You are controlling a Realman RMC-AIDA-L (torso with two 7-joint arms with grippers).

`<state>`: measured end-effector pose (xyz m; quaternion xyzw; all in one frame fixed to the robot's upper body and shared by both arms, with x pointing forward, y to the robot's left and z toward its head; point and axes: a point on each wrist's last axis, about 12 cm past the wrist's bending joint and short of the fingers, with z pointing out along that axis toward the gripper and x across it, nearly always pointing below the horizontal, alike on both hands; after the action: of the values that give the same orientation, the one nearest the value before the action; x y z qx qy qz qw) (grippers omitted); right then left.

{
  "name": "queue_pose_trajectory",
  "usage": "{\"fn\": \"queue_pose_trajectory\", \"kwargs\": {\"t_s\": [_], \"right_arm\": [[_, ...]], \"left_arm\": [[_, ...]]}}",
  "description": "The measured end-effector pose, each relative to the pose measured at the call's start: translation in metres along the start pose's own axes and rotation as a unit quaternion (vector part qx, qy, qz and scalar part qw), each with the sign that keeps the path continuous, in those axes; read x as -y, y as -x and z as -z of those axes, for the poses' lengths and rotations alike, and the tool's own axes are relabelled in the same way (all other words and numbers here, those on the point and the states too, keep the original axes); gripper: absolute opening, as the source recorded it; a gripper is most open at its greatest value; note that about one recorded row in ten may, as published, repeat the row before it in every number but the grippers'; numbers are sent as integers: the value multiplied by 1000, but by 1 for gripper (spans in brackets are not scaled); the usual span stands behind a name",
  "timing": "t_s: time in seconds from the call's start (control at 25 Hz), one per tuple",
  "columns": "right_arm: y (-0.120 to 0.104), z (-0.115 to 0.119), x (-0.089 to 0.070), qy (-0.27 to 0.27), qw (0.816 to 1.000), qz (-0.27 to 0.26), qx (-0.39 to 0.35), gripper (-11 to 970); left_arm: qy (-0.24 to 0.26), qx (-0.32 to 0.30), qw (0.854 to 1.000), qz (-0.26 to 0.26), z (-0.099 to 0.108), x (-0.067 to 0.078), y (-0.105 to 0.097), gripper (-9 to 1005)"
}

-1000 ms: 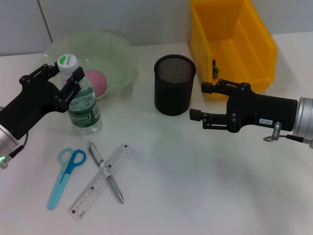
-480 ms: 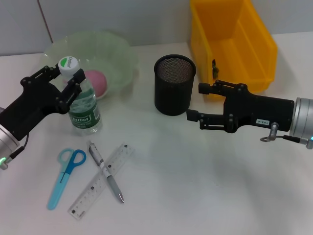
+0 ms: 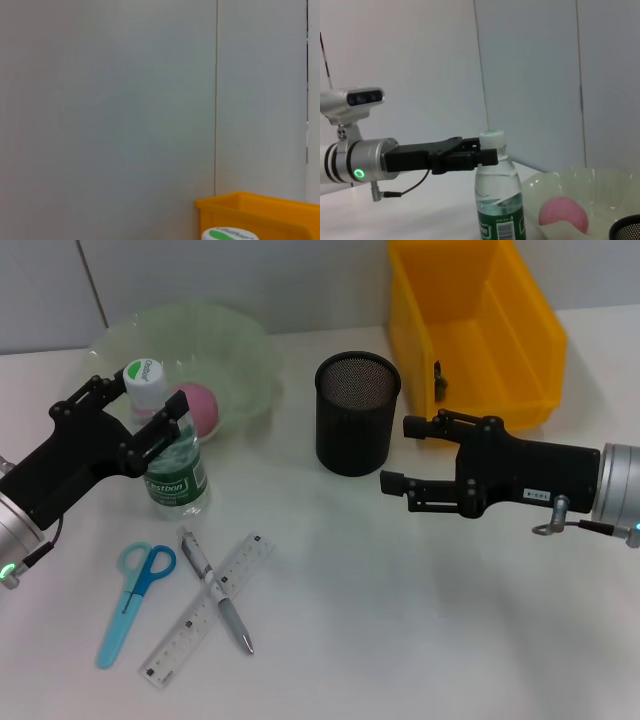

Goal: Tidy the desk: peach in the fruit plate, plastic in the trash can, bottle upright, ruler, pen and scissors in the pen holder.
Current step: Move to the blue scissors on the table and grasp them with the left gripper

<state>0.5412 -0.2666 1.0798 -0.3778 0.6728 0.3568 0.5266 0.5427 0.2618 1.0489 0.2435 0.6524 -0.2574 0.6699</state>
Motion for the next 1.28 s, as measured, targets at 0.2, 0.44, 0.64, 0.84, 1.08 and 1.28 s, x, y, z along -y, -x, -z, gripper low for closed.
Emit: {"fn": "queue_pose_trajectory", "kwargs": {"t_s": [0.2, 0.44, 0.64, 0.84, 1.08, 1.28], "right_arm": [[-1, 1, 0, 1, 1000, -1, -3, 827], [-1, 2, 0, 8, 1000, -3, -18, 827], [3, 4, 1, 16, 1000, 3, -17, 827], [3, 6, 1, 20, 1000, 6, -20, 827], [2, 7, 1, 27, 999, 13, -36, 827], [0, 9, 0, 38, 997, 10, -64, 827]], "left_arm": [[0, -1, 1000, 6, 0, 0, 0, 733], [-5, 6, 999, 32, 7, -4, 4, 818], [-79, 0, 994, 72, 26, -4, 20, 819], [-166, -57, 980, 90, 39, 7, 42, 818], [-173, -97, 974, 105, 49, 6, 51, 816], [-183, -110, 972, 97, 53, 9, 55, 815]]}}
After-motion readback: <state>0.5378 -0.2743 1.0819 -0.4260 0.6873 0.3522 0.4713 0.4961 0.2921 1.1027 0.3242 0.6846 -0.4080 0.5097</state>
